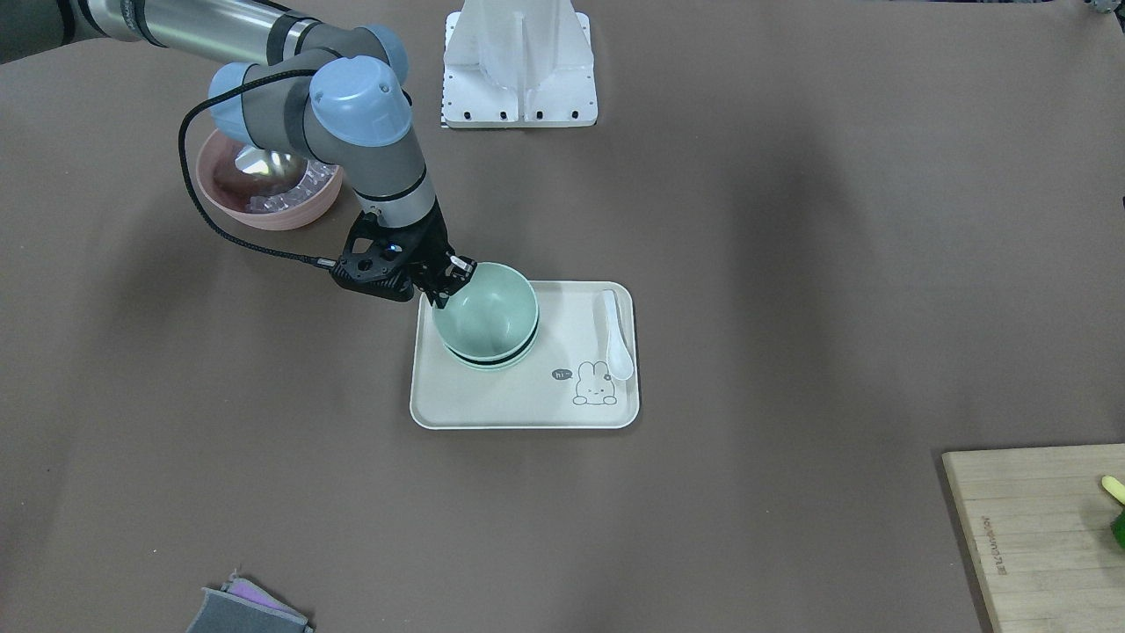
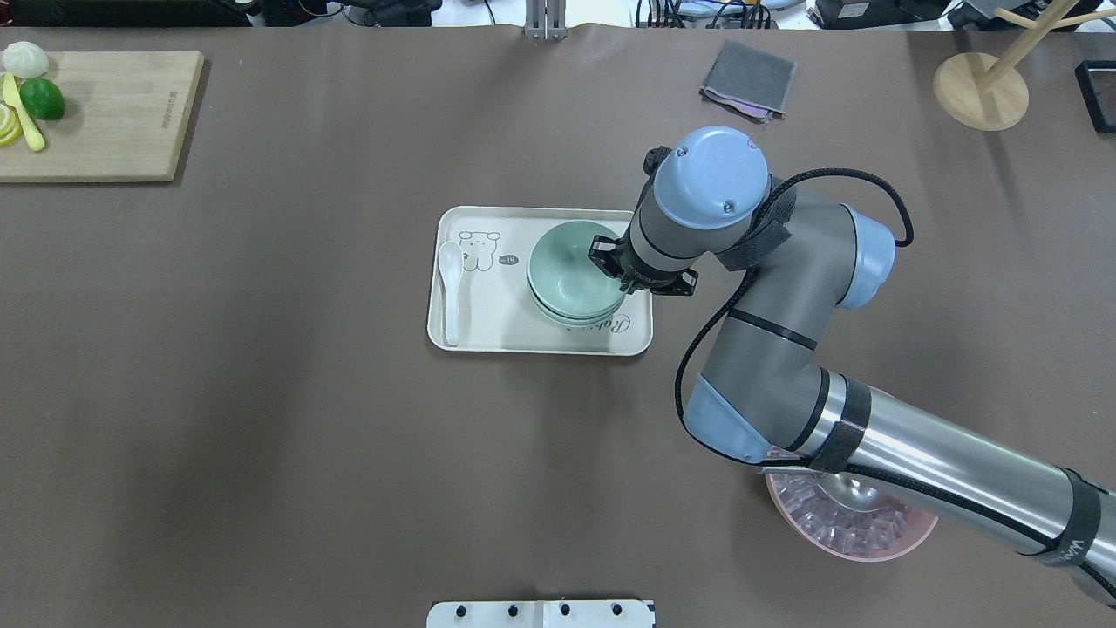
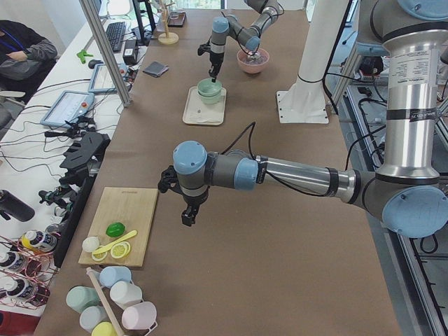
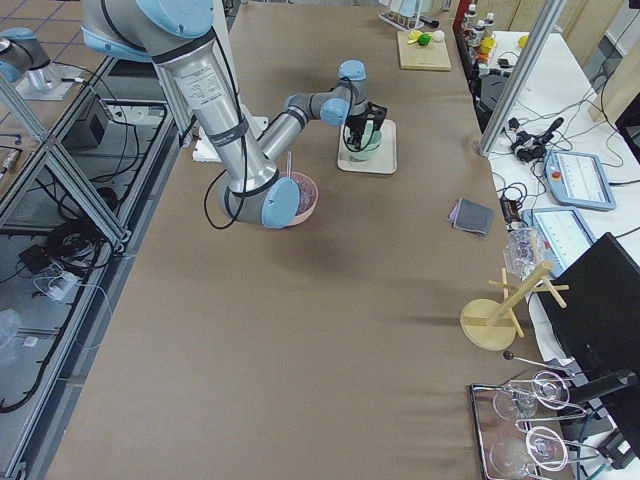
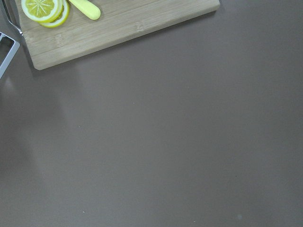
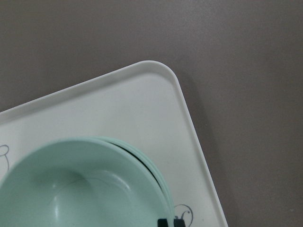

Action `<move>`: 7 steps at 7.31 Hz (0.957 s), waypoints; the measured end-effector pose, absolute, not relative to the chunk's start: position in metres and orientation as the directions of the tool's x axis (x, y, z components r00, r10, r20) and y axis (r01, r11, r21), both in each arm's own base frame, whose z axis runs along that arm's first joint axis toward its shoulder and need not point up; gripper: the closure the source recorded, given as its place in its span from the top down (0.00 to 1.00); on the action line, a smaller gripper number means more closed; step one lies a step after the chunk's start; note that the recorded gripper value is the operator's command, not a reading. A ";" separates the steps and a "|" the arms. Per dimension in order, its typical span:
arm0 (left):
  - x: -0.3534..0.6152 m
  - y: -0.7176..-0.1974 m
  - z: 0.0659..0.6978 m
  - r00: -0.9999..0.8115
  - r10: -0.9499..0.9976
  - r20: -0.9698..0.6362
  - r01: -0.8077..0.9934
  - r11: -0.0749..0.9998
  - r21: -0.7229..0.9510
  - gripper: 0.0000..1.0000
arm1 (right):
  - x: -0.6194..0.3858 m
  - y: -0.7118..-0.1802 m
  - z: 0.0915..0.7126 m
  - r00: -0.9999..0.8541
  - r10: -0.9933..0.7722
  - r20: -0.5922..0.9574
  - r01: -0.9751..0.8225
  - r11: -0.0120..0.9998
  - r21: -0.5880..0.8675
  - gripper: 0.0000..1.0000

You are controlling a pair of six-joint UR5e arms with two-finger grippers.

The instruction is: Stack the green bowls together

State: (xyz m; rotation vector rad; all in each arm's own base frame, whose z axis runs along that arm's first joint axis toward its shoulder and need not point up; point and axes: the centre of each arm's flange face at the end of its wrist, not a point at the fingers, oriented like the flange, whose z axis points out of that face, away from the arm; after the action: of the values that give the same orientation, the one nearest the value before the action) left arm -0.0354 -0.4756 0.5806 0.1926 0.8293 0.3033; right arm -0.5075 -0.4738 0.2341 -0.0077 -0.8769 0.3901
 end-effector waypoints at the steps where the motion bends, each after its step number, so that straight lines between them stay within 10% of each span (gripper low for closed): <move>1: -0.035 -0.476 0.581 0.636 0.338 -0.694 -0.189 0.940 0.285 0.99 | -0.508 -0.474 0.234 0.574 0.336 0.746 -0.330 0.929 -0.165 0.00; 7: -0.035 -0.476 0.581 0.636 0.338 -0.694 -0.189 0.940 0.285 0.99 | -0.512 -0.478 0.231 0.577 0.334 0.746 -0.333 0.930 -0.159 0.00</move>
State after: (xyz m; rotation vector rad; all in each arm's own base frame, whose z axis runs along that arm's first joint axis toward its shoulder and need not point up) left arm -0.0354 -0.4756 0.5805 0.1928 0.8293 0.3035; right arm -0.5124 -0.4779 0.2310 -0.0014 -0.8732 0.3899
